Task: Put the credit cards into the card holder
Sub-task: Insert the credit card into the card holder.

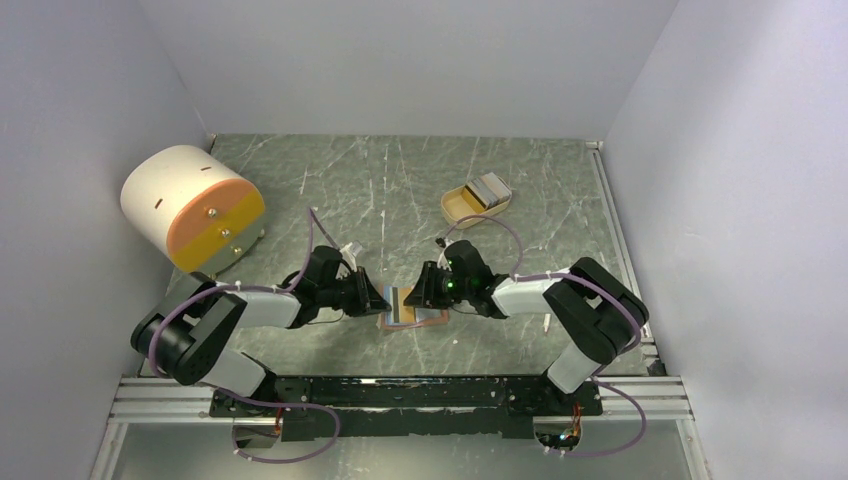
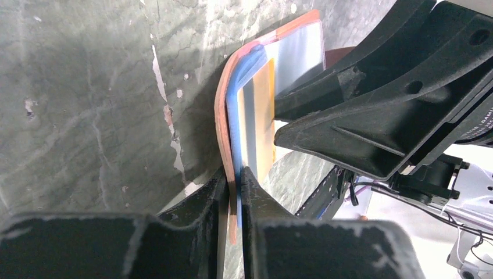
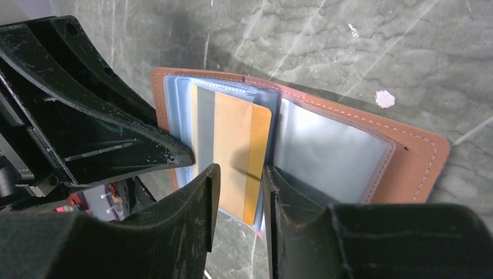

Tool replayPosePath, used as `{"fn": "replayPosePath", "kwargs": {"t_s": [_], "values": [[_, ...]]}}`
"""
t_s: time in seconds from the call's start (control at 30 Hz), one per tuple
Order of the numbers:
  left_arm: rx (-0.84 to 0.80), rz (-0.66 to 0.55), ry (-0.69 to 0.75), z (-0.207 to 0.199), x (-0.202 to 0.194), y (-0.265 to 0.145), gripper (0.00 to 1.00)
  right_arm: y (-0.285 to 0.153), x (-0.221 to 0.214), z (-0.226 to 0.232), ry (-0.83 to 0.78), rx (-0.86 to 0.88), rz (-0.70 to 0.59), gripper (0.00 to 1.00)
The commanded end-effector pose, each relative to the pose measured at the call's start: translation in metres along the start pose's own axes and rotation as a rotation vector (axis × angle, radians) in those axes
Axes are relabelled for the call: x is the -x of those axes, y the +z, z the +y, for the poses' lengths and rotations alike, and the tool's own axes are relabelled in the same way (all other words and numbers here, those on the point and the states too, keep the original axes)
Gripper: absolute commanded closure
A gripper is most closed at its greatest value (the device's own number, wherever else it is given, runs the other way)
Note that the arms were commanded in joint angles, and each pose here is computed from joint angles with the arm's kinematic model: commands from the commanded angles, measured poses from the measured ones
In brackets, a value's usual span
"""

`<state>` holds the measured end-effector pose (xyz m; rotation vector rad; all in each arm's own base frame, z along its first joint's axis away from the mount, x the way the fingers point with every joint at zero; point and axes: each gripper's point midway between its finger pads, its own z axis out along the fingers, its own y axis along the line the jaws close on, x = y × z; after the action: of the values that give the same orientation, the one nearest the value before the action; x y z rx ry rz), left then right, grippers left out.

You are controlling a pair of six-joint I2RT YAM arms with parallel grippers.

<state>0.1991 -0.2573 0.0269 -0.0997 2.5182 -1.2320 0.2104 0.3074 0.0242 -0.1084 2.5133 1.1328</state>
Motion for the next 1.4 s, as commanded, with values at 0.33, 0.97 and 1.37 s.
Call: {"fn": "replayPosePath", "kwargs": {"t_s": [0.33,0.97,1.37], "values": [[-0.156,-0.04,0.023,-0.036,0.008,-0.011,0.77,0.003,-0.009,0.007,-0.022,0.07,0.005,0.77],[-0.283,-0.066,0.07,-0.059,0.007,-0.025,0.91,0.005,-0.019,-0.001,-0.001,0.081,0.02,0.85],[-0.313,-0.053,0.093,-0.064,0.006,-0.023,0.91,0.007,-0.02,-0.003,-0.008,0.072,0.026,0.85]]}}
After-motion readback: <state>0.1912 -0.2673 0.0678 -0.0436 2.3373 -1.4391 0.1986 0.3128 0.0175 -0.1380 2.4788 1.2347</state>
